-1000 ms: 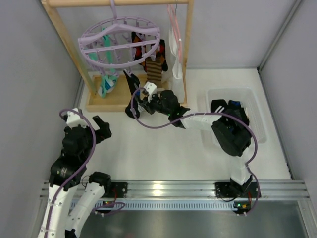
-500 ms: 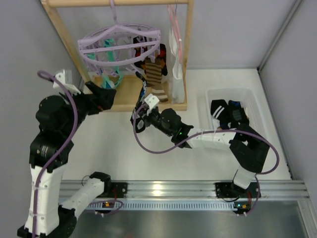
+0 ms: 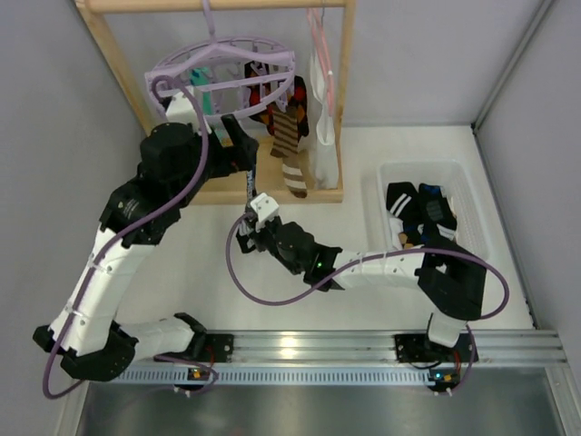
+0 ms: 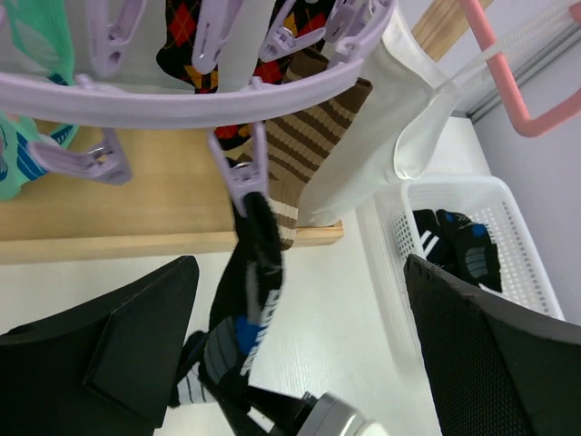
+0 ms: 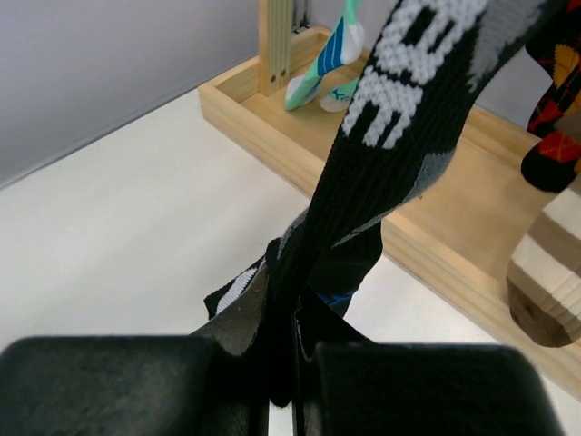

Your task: Remove the socks clipped to the hanger

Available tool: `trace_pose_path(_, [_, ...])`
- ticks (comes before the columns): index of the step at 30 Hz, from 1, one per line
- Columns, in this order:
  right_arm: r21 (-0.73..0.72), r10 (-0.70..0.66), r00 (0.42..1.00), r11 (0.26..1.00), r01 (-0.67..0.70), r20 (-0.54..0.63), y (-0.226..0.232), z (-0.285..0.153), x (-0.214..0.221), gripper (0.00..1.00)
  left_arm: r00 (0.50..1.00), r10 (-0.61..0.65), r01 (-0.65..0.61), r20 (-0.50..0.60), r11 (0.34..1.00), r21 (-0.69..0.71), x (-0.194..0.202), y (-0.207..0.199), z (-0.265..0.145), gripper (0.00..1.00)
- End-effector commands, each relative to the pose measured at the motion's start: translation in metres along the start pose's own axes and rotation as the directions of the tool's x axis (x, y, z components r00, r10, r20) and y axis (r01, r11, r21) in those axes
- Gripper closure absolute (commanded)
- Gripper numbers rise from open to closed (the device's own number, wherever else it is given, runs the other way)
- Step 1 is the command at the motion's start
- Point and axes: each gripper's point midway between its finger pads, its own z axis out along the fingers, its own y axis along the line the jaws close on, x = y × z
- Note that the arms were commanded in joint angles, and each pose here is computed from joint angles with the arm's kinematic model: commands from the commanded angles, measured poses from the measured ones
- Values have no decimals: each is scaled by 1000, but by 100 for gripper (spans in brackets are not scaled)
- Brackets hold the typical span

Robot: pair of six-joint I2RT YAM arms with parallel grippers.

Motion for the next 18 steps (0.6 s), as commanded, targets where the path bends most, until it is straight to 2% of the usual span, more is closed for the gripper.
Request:
trace_pose_path(1, [29,30,999,999,-31,43,11,3,-21,100,994,56,-45,89,992,-120,-15,-1,3,1])
trace_pose_path(12, [-18,39,998,999,-39,50,21,-6,-21,100,984,150,-119,96,955,-270,-17,14,24,4])
trace_pose_path(18, [-37,95,993,995,-93,67,23,-13,-23,100,979,186,-154,80,942,-297,-19,9,47,13])
